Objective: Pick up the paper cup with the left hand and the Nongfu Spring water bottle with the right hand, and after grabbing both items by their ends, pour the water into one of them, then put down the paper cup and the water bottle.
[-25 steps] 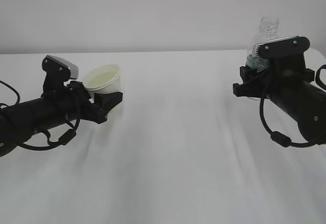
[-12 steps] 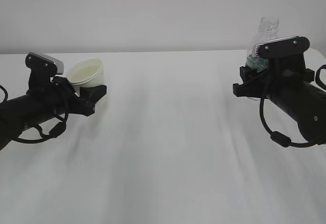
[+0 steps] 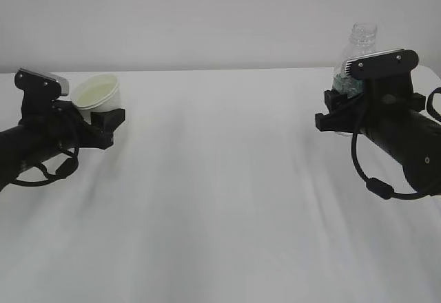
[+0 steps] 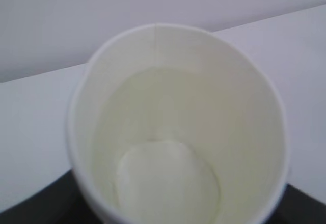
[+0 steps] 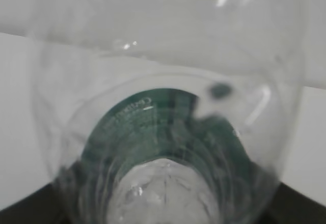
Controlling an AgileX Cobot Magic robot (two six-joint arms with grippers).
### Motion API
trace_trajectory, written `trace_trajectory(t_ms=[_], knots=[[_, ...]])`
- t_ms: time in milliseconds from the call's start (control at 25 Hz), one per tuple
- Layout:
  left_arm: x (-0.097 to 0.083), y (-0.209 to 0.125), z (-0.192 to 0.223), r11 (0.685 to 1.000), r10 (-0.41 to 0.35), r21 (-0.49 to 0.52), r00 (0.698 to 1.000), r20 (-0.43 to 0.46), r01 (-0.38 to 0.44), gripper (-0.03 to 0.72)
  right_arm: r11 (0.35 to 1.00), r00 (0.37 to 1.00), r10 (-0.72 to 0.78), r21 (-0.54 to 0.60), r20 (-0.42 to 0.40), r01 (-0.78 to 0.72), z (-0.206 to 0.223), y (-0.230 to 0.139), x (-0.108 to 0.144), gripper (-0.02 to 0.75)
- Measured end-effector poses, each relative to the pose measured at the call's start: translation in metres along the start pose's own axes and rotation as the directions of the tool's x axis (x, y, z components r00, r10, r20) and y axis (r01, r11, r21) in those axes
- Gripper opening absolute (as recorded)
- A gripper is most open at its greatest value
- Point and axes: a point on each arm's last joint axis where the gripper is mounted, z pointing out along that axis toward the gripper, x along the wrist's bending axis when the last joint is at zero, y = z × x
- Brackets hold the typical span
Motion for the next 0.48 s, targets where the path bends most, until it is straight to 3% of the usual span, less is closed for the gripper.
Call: trace_trajectory(t_ms=[480], knots=[[0.039,-0.001,-0.012,0.999,-0.036,-0.008,0.992,-0.125,0.036,0.462,1.0,1.0,0.004,0.009,0.001,-0.004,0.0,-0.001,0.0,0.445]])
